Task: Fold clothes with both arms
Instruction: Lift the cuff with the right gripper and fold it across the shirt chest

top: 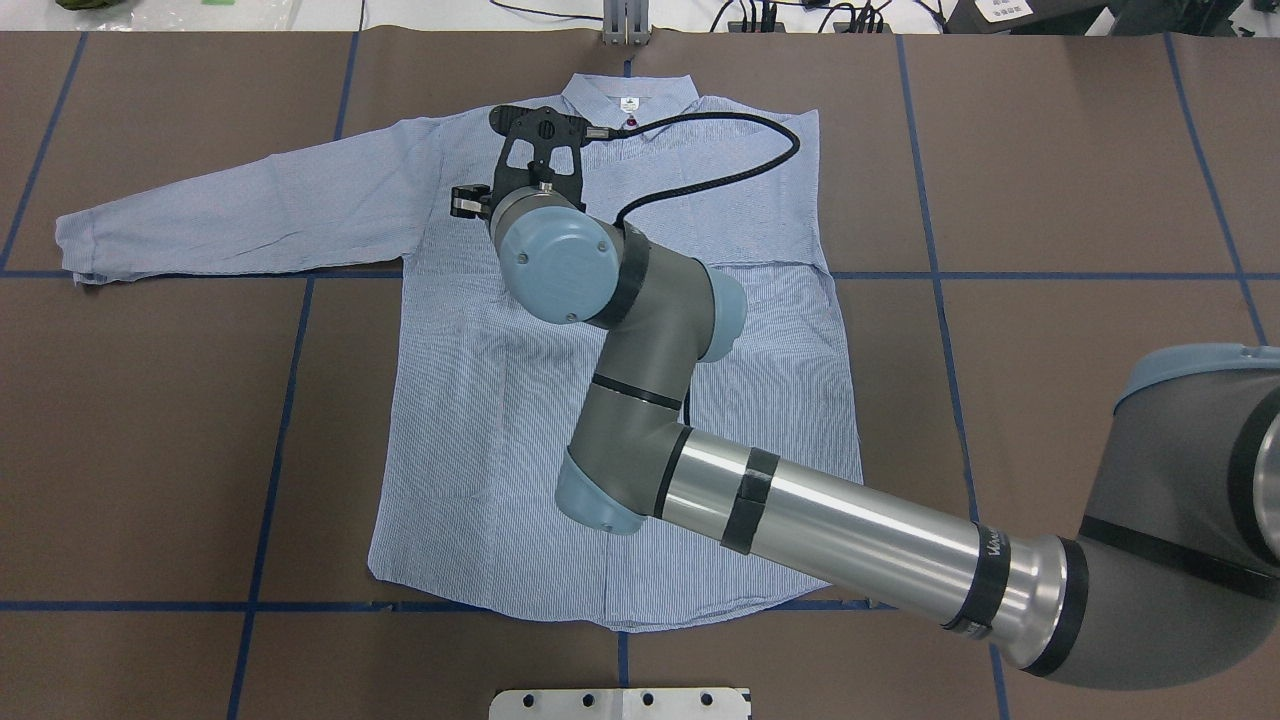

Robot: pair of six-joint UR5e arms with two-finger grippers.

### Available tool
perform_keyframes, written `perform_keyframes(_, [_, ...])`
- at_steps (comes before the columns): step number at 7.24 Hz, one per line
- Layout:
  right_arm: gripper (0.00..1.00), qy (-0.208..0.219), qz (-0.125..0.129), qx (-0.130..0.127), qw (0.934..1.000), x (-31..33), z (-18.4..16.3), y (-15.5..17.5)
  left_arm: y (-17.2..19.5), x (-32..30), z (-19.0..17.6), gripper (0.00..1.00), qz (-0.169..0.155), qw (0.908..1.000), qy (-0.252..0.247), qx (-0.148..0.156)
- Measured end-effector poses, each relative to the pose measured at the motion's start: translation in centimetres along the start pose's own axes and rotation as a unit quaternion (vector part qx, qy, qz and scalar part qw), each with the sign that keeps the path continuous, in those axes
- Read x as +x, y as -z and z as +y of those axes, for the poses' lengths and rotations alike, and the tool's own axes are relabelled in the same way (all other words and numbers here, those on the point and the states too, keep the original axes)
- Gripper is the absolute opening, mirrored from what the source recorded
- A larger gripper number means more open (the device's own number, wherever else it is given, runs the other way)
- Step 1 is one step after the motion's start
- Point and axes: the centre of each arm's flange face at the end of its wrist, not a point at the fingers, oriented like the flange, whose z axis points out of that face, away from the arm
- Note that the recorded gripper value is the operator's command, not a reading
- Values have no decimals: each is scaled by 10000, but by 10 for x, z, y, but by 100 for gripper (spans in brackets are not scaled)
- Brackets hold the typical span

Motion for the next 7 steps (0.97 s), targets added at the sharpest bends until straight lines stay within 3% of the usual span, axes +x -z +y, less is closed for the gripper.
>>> perform_keyframes(2, [100, 189, 793, -304, 9962, -25, -21, 9, -3, -3, 0, 100, 3, 10000, 18, -16])
perform_keyframes(4, [100, 64, 1241, -856, 9885, 4, -64, 3, -10, -8, -1, 100, 8, 9997, -177, 173])
perform_keyframes(5, [100, -5, 1292, -1121, 9853, 34, -90, 2, -20, -9, 1, 100, 45, 9985, -417, 362])
perform_keyframes(7, [100, 151, 1110, -1543, 9817, 124, -127, 25, -60, -10, 12, 100, 222, 9963, -700, 449])
